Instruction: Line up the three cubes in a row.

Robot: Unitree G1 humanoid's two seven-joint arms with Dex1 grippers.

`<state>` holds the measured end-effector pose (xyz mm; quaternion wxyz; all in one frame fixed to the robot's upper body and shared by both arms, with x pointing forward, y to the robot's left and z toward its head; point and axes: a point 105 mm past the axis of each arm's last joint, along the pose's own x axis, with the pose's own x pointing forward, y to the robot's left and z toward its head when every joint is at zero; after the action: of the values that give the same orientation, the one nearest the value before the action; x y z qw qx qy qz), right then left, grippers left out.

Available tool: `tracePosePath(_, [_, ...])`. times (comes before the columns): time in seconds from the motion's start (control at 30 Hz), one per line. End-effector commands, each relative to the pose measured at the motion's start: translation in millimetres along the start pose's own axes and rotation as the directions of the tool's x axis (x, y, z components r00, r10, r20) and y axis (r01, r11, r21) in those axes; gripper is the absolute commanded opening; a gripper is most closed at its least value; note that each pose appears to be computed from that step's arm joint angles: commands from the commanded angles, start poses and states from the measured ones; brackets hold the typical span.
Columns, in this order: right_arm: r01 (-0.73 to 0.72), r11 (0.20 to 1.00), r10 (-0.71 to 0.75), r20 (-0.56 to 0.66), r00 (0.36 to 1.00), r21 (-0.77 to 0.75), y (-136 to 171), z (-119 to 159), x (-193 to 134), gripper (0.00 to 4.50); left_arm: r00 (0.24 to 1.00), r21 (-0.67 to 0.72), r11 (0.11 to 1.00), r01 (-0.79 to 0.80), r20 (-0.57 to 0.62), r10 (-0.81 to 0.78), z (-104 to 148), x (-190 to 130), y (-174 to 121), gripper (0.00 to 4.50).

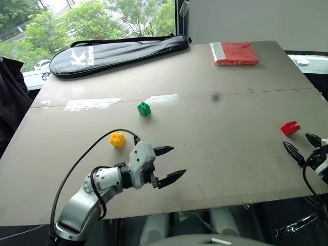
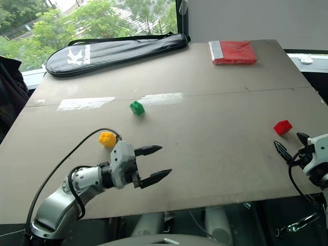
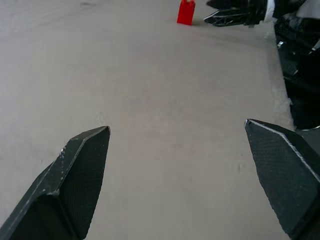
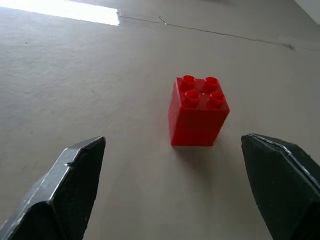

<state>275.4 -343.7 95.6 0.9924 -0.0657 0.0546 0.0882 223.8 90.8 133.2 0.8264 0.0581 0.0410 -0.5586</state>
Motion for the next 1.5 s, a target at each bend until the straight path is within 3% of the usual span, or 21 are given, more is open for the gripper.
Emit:
tracePosePath(0.03, [0.028,0.999,-0.029,0.023,0.999,0.023,-15.5,10.4,6.7,4.5,0.998,0.008,0.998,0.068,0.015,-0.068,19.6,6.6,-7.3,4.39])
tracePosePath(0.37, [-0.038,0.996,0.035,0.043,0.998,0.076,-14.3,17.6,40.8,4.5,0.994,0.039,0.993,0.113,-0.012,-0.112,30.4,13.9,-3.6,4.39])
tracePosePath(0.4, [-0.05,0.996,0.047,0.04,0.998,0.076,-11.3,16.9,42.0,3.98,0.994,0.038,0.993,0.112,-0.017,-0.111,28.9,13.9,-3.4,4.5])
tracePosePath(0.43, [-0.053,0.996,0.05,0.039,0.998,0.074,-8.9,16.2,42.7,3.75,0.994,0.037,0.993,0.111,-0.019,-0.11,27.4,13.5,-3.4,4.5])
tracePosePath(0.6, [-0.06,0.996,0.054,0.099,0.994,0.067,17.9,24.2,48.4,1.3,0.994,0.049,0.993,0.108,-0.03,-0.106,21.9,12.4,-4.8,4.5])
tracePosePath(0.93, [-0.013,0.995,-0.004,0.174,0.985,0.099,146.0,43.0,66.8,1.32,0.996,0.076,0.997,0.034,-0.09,-0.028,5.0,3.6,14.4,4.5])
tracePosePath(1.13, [-0.008,0.992,-0.008,0.129,0.992,0.126,191.4,34.0,66.9,1.32,0.991,0.092,0.995,0.033,-0.129,-0.021,-1.7,-8.5,27.0,4.5])
tracePosePath(1.5, [-0.026,0.995,0.017,0.096,0.995,0.098,217.0,29.4,61.1,1.32,0.992,0.185,0.981,0.065,-0.115,-0.044,7.2,-14.3,42.5,4.5])
